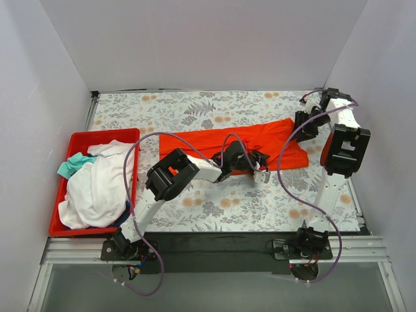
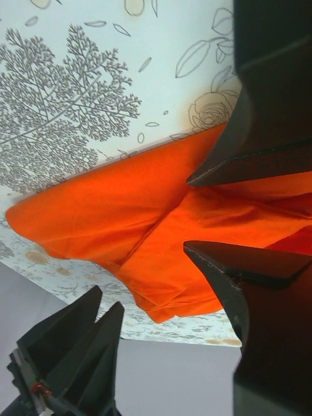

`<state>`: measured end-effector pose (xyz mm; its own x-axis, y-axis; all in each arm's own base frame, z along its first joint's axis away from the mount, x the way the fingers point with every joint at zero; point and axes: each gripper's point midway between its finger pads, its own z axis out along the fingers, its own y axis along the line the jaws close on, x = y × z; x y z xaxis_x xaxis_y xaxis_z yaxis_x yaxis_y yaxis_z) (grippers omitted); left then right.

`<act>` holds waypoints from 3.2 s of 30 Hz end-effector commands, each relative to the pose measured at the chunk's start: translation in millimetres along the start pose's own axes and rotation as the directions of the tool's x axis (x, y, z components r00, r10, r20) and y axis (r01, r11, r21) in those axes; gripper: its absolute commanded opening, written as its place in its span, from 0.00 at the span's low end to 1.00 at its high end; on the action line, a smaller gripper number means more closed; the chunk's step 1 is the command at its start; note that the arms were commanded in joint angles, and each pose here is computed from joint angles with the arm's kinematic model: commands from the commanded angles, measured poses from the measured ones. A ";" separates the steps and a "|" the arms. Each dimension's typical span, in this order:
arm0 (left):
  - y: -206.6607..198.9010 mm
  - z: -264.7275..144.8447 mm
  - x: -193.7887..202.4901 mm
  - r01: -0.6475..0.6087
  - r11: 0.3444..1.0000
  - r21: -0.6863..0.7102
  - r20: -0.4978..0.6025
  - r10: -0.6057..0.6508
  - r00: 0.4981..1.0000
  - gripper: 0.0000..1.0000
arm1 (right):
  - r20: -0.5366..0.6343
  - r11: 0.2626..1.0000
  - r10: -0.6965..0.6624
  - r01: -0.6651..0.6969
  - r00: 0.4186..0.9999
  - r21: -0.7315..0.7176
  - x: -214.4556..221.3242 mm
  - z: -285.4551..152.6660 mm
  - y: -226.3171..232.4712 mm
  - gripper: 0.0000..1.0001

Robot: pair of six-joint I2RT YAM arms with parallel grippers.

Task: Fold and stack the t-shirts
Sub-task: Fold the tshirt

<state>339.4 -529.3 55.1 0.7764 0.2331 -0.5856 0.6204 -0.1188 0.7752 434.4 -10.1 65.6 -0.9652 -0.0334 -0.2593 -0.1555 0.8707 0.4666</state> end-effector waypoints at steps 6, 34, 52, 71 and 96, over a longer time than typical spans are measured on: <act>8.7 7.1 -20.0 -0.018 1.000 -0.008 0.047 0.018 0.999 0.33 | 0.017 1.000 0.005 -0.005 1.000 -0.012 -10.1 5.0 -2.3 0.49; 74.5 -19.4 -3.8 0.124 0.969 -0.213 0.007 -0.125 0.992 0.00 | 0.143 0.994 -0.057 0.070 0.988 -0.085 -39.2 -9.8 23.6 0.10; 95.7 -56.6 51.3 0.228 0.873 -0.431 -0.144 -0.316 0.938 0.00 | 0.207 0.987 -0.162 0.160 0.965 0.029 -33.8 -55.2 24.2 0.01; 125.1 -120.5 95.2 0.342 0.658 -0.671 -0.190 -0.598 0.779 0.19 | 0.110 0.975 -0.213 0.203 0.971 0.091 10.5 -42.6 35.4 0.01; 40.5 -318.6 30.7 0.834 0.303 -0.461 -0.309 -0.936 0.169 0.59 | -0.085 0.779 -0.433 0.420 0.897 0.465 -54.6 54.5 -10.3 0.01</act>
<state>387.7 -225.3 145.2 -0.4682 0.3923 -0.7918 0.7327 0.6732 -0.0997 452.8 18.5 23.6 -0.8652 -0.4147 -0.2820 -0.4243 0.9050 -0.0289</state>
